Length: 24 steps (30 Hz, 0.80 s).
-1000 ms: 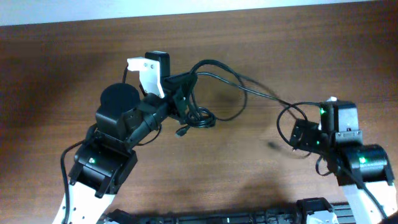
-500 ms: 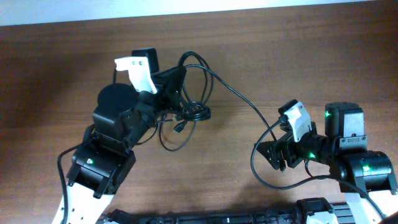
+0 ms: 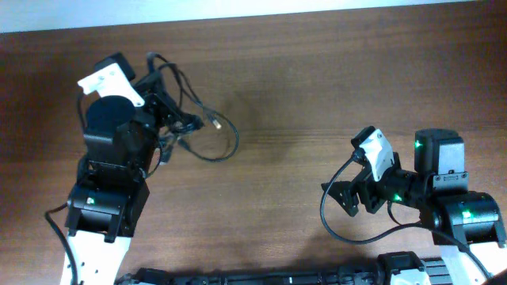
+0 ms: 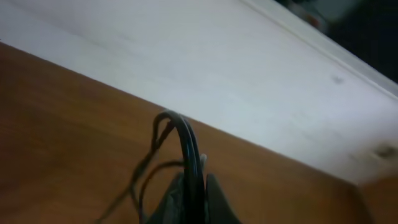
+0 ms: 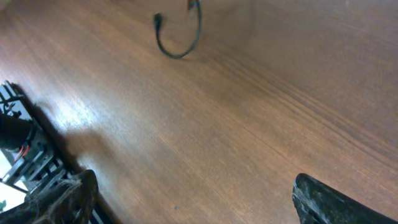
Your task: Untangle cables
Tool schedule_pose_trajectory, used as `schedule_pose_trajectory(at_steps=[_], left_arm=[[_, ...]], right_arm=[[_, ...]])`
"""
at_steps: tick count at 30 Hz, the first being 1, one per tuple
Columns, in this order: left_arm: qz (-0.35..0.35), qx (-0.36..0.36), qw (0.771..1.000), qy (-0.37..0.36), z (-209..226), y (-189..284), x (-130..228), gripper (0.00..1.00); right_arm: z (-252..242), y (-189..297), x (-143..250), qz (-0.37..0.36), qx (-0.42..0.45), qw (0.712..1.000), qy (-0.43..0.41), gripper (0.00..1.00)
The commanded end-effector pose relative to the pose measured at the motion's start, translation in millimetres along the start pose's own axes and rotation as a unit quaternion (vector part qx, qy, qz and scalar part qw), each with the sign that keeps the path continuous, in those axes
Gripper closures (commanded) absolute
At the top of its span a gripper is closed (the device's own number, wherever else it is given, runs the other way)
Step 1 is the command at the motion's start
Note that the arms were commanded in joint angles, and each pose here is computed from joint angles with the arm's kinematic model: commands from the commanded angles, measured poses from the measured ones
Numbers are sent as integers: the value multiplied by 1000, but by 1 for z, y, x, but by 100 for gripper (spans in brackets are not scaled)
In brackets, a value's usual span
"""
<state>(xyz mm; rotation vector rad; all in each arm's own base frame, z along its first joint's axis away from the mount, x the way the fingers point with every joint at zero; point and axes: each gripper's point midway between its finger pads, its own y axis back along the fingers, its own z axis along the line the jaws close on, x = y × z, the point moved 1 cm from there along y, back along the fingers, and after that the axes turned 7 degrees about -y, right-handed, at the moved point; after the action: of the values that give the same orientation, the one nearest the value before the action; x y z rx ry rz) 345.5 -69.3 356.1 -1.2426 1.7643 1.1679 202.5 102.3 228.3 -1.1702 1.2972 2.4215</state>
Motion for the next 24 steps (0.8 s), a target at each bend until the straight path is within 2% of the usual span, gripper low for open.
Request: schedule_pose_trajectory(at_steps=[1,2,6,9,11,15,17,21,24], left_arm=[[37,120,992,12,-41,11,6,100],[48,144,988,14,-48,13,9,100],[93,182,970,129,-63,19,16,100],[137,200,942,231,-77,24,23,100],[158,206,929,262,-88,27,30,100],[178,227,916,278,-107,34,36,100],[193,239,907,290,-119,38,41,100],[211,259,900,282,-136,45,50,100],[222,265,897,277,-143,45,56,100]], right_arm=[[0,2,-14,-29,0,998,55,1],[7,2,-21,-46,-20,996,78,1],[24,4,-38,-86,-61,986,128,1],[44,0,-47,-100,-89,976,172,1],[59,-2,-52,-110,-110,968,196,0],[75,-4,-61,-126,-129,960,214,0],[71,-11,-62,-117,-118,965,201,4],[81,-16,-66,-123,-135,959,217,8],[88,-15,-70,-132,-143,954,229,14]])
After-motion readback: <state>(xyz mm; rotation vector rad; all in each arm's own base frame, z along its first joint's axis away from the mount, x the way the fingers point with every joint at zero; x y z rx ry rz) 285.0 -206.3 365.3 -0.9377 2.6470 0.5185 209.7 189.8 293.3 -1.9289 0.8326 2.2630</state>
